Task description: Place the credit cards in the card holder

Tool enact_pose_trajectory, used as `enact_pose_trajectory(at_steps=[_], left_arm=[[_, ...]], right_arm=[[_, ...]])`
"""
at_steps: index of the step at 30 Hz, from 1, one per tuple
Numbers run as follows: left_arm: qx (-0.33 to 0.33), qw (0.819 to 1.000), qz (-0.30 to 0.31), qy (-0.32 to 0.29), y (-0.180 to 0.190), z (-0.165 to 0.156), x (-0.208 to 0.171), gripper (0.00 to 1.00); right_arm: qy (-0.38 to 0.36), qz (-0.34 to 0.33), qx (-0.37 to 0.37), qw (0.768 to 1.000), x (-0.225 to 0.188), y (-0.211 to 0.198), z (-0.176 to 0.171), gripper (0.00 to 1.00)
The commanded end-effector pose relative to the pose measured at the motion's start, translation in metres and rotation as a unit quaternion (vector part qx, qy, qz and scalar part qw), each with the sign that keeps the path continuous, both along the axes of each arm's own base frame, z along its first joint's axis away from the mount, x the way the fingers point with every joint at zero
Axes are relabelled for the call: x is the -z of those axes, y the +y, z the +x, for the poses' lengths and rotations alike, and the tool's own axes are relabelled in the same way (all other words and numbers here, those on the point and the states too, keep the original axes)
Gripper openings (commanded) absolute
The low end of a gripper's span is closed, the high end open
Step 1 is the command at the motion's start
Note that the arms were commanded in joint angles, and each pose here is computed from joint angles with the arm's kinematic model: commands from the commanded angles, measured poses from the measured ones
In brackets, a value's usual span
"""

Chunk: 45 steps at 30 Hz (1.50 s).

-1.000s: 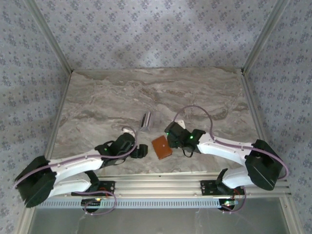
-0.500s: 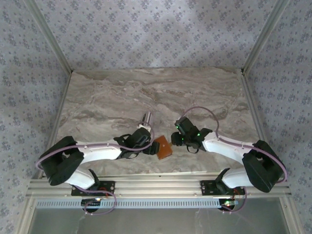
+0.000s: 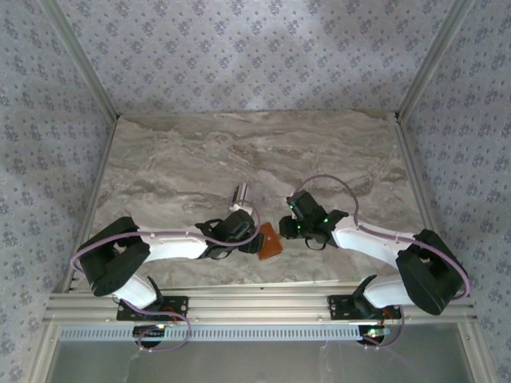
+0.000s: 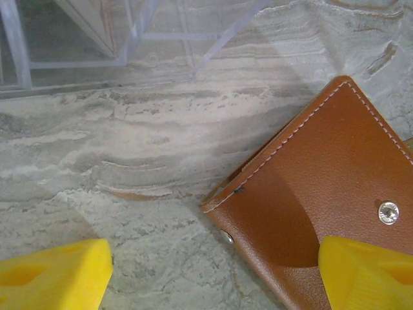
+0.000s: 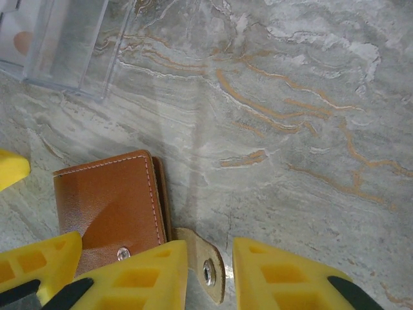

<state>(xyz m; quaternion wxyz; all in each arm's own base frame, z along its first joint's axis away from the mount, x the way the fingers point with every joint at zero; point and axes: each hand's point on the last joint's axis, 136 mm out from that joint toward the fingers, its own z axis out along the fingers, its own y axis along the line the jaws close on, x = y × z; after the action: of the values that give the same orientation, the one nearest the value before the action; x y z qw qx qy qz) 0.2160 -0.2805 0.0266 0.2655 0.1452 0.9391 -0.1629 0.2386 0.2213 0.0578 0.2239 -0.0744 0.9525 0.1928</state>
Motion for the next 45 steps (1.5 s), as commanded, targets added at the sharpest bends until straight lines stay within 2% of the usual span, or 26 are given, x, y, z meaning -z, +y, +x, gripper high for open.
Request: enact_pose_trajectory(at_steps=[1,10,19,34,39,45], left_arm=[[0.007,1.000,0.019,0.010,0.001,-0.003,0.019,0.84],[-0.005,0.999,0.042,0.008,0.012,-0.003,0.030,0.83],[-0.006,0.999,0.040,0.013,0.011,-0.004,0.035,0.83],[-0.007,0.999,0.042,0.015,0.012,-0.005,0.037,0.82],[-0.007,0.999,0.040,0.015,0.011,-0.004,0.037,0.82],[-0.005,0.999,0.035,0.016,0.009,-0.005,0.035,0.82]], right_arm=[[0.008,0.000,-0.008,1.000,0.005,0.001,-0.001,0.23],[0.006,0.011,-0.011,1.000,-0.001,0.002,-0.004,0.17],[0.010,0.030,-0.022,0.999,-0.004,0.008,-0.008,0.22],[0.011,0.044,-0.033,0.998,-0.005,0.014,-0.009,0.08],[0.008,0.051,-0.047,0.998,-0.009,0.022,-0.012,0.00],[0.011,0.037,-0.059,0.997,-0.004,0.031,-0.012,0.00]])
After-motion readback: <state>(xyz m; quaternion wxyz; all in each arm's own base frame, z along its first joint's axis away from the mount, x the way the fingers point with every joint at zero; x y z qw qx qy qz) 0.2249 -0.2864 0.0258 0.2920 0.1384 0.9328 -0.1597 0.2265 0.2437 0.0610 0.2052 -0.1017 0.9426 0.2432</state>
